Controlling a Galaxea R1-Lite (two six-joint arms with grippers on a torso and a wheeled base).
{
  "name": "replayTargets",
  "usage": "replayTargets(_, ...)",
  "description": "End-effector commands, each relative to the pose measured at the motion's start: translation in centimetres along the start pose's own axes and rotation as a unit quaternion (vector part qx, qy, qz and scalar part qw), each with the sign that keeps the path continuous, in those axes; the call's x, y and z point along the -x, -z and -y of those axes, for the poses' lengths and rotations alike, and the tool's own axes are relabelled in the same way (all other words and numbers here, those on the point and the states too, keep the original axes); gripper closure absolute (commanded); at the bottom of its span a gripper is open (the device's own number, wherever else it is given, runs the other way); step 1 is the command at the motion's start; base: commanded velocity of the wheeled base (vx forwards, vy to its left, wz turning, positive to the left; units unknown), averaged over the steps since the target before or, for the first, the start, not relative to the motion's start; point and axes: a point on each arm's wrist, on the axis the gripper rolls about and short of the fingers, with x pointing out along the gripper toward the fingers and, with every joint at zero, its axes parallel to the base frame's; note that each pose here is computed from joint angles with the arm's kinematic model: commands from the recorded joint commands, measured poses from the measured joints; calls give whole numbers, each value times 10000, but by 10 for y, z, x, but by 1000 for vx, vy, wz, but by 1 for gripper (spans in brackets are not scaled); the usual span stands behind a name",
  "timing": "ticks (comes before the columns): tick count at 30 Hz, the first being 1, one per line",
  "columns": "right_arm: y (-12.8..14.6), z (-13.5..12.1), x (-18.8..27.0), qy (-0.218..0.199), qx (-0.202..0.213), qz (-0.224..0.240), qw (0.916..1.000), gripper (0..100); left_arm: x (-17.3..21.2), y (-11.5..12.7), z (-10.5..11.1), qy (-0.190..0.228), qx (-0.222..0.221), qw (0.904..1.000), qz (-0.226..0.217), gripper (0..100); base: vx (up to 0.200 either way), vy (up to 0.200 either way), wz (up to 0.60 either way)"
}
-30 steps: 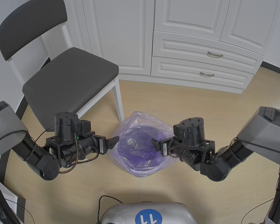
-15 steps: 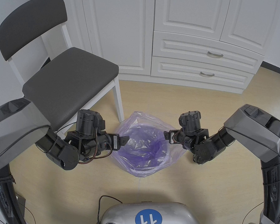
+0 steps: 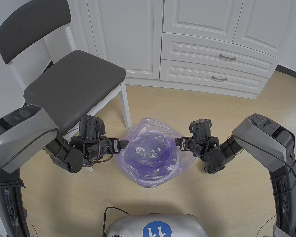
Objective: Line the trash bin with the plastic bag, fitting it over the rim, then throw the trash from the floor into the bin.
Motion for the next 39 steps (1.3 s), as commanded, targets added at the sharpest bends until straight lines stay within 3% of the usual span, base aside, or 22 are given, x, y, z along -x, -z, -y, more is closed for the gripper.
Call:
replayTargets(1, -6, 4, -2, 34, -121, 87, 9999, 0, -16, 7, -11, -115, 65, 9999, -81, 0, 0, 0, 0)
replayTargets(11, -13, 4, 0, 8, -235, 162, 9996, 0, -24, 1, -18, -239, 395, 9989, 80, 0, 0, 0, 0)
replayTargets(27, -4, 8, -6, -4, -215, 38, 9998, 0, -64, 32, -36, -354, 484, 9982, 63, 0, 0, 0, 0)
replayTargets(39, -3, 16, -20, 100, -311, 70, 9994, 0, -69, 21, -45, -398, 851, 9952, 279, 0, 0, 0, 0)
